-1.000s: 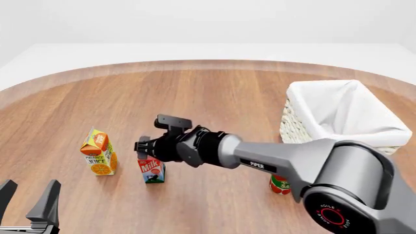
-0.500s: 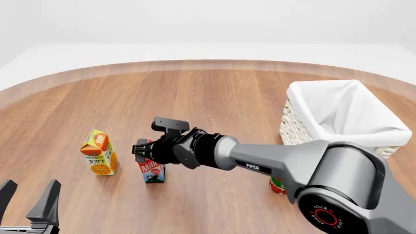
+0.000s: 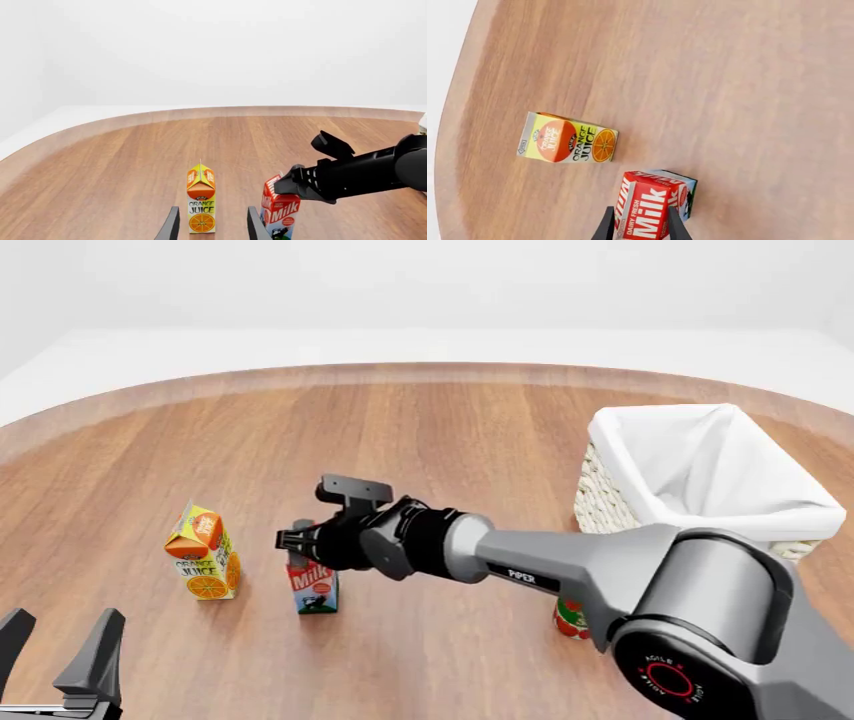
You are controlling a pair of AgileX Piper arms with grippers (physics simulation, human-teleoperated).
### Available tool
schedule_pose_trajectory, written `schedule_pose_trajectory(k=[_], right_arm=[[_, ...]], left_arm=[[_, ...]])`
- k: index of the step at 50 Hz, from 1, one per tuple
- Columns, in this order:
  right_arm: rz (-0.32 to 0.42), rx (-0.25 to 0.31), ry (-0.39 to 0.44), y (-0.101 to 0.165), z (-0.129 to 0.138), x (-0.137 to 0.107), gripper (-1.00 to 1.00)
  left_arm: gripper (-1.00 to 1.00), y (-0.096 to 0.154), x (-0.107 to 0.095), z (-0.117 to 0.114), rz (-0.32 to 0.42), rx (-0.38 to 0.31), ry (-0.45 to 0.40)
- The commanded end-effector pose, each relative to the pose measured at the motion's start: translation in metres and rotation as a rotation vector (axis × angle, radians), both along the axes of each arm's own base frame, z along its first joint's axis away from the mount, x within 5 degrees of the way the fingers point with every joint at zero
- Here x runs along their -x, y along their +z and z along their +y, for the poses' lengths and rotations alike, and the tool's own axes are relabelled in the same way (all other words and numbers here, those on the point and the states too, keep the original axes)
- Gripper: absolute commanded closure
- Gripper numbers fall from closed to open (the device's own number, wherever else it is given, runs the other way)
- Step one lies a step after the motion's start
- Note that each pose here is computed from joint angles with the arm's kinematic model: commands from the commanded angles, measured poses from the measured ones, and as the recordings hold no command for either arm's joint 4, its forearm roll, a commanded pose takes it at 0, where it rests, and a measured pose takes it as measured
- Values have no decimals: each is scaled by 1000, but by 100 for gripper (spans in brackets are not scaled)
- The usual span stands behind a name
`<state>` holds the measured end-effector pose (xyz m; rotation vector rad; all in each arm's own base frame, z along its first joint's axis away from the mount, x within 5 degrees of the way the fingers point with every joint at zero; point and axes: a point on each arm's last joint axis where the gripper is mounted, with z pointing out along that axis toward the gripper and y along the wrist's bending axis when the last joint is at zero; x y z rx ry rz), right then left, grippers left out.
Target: Pick the milk and place it in the basket.
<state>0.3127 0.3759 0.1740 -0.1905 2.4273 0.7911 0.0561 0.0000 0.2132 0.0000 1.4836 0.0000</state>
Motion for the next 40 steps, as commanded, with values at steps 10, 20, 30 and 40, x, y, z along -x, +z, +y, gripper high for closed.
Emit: schedule_pose_trajectory(k=[10,20,30,40], right_arm=[[-44,-11,6,12,-8,-2,100],[-63,-21,11,18,-10,-1,100],[-75,-26,15,22,-11,-1,100],[-77,-34,9,26,-13,0,100]], left_arm=[[-100,0,0,0,0,0,0],[-100,0,0,0,0,0,0],[-100,0,0,0,0,0,0],[-100,0,0,0,0,0,0]])
